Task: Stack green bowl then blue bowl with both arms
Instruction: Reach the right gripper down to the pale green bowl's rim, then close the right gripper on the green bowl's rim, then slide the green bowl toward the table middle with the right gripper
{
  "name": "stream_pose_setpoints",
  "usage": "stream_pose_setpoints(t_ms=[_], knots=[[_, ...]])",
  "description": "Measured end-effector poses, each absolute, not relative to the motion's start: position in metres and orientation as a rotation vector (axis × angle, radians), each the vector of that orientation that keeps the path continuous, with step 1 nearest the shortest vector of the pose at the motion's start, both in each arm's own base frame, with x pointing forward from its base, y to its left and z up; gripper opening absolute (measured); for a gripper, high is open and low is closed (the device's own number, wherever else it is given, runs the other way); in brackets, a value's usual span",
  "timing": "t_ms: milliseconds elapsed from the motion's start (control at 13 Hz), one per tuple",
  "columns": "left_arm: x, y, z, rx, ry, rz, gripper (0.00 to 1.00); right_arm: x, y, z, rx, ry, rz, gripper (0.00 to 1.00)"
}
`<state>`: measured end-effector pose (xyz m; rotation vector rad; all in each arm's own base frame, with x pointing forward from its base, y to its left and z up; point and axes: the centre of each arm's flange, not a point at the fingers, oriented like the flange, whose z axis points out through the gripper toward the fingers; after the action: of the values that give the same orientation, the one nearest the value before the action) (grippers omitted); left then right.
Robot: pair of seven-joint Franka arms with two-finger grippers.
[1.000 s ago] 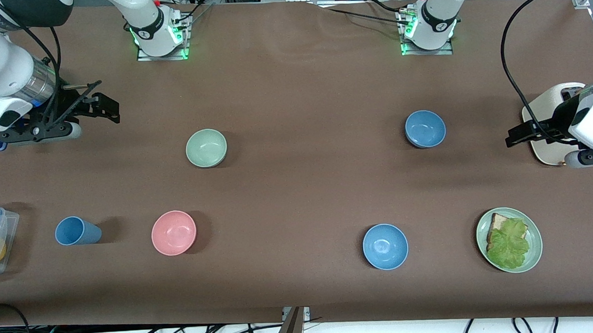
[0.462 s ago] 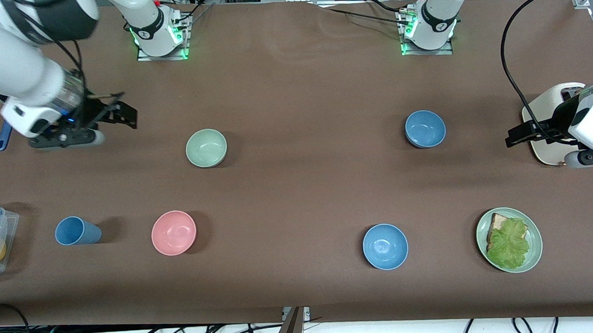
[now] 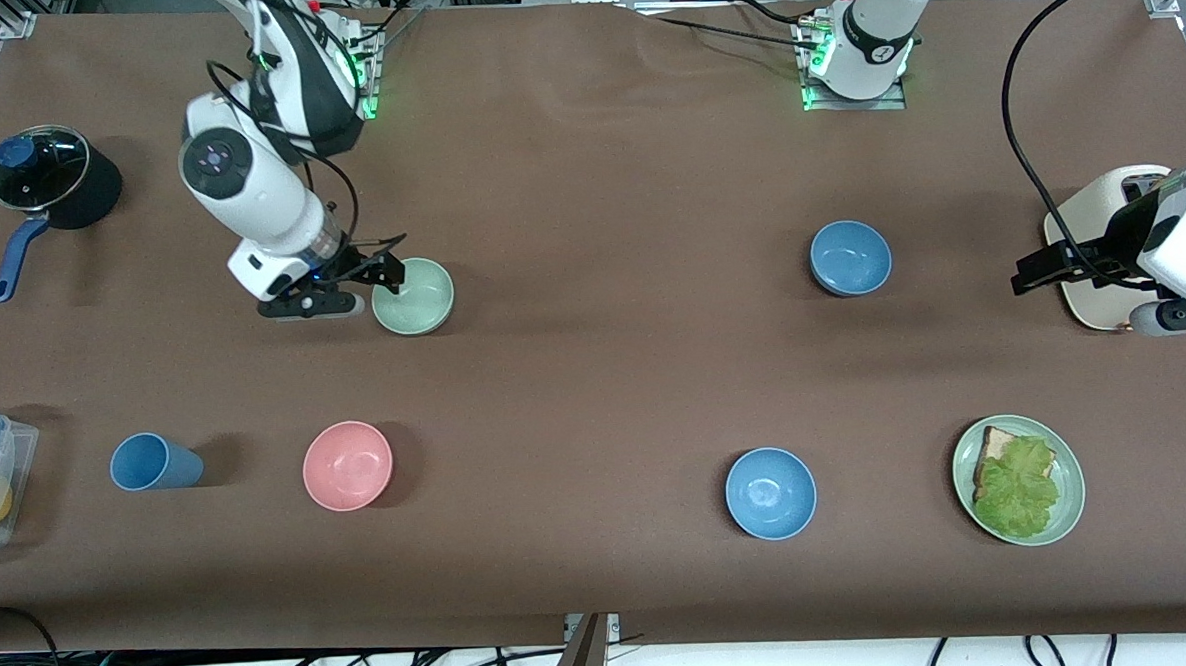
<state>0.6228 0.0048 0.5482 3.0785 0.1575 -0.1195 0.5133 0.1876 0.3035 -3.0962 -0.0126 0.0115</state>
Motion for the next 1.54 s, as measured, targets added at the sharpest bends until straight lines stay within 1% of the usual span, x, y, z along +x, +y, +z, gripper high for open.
stream_pose_setpoints(t_ms=[385,538,692,1000,1154,1308,1538], knots=[[0.623,0.005,0.548,3.079,0.157,-0.119,1.0,0.522,0.175,0.234,-3.079,0.036,0.036,1.0],[0.623,0.005,0.548,3.079,0.157,-0.119,1.0,0.517,0.174,0.213,-3.075,0.041,0.045,0.96],[0.623,0.005,0.548,3.079,0.157,-0.119,1.0,0.513,0.173,0.2,-3.076,0.044,0.063,0.69],[0.623,0.005,0.548,3.079,0.157,-0.121,1.0,0.516,0.173,0.204,-3.076,0.083,0.071,0.21],[0.623,0.005,0.547,3.079,0.158,-0.123,1.0,0.531,0.184,0.224,-3.081,0.135,0.117,0.04],[0.624,0.005,0.546,3.079,0.158,-0.125,1.0,0.546,0.223,0.257,-3.068,0.213,0.111,0.04],[0.624,0.005,0.546,3.079,0.158,-0.126,1.0,0.543,0.326,0.29,-3.006,0.364,0.039,0.04]])
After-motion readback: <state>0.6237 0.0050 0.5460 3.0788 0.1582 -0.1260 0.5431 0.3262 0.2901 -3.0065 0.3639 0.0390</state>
